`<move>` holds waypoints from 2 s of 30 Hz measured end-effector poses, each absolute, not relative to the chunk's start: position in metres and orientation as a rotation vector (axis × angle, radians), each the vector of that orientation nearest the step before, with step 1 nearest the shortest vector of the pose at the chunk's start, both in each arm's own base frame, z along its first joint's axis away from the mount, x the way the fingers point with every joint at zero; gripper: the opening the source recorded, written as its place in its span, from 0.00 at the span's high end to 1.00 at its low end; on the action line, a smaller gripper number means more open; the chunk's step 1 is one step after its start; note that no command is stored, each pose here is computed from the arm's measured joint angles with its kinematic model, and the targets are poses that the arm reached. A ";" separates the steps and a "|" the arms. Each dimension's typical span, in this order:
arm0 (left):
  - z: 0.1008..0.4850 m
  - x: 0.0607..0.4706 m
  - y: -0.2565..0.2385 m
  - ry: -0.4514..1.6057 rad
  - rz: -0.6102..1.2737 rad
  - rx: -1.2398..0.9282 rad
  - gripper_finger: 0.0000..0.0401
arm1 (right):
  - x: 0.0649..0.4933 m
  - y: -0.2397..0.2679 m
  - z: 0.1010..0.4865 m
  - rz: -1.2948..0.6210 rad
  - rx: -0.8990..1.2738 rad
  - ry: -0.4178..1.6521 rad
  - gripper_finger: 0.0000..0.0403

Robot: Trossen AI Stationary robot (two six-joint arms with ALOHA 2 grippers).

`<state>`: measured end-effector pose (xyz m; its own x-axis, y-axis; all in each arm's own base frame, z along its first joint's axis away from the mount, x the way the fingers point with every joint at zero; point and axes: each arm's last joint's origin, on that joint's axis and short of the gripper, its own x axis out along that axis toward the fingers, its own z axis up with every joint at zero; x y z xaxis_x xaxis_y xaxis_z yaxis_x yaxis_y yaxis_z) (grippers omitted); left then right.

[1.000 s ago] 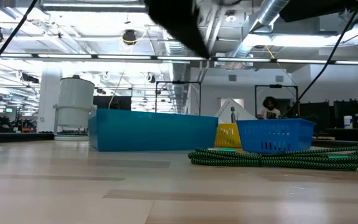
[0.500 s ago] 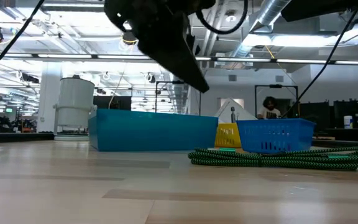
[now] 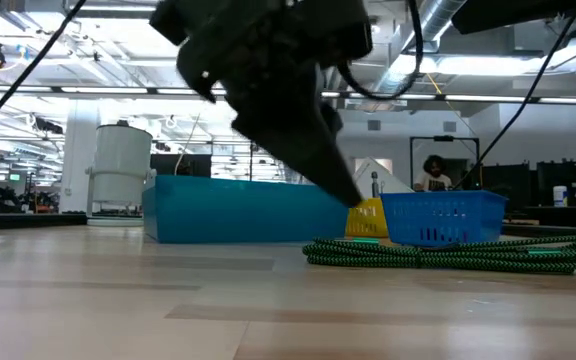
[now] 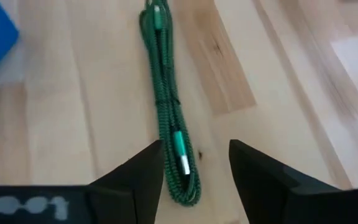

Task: Pick and place items into bin
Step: Put the green charger cable into the dark blue bin

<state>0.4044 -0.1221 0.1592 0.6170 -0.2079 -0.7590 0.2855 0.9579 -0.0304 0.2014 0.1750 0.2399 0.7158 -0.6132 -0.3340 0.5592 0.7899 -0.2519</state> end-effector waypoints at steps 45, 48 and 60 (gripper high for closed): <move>0.130 0.417 -0.092 0.953 -0.091 0.223 0.85 | 0.201 0.175 0.240 -0.652 -0.136 0.417 0.69; 0.130 0.417 -0.093 0.959 -0.094 0.228 0.96 | 0.201 0.175 0.240 -0.652 -0.135 0.417 0.69; 0.130 0.408 -0.122 0.952 -0.100 0.322 0.99 | 0.201 0.175 0.240 -0.651 -0.135 0.417 0.69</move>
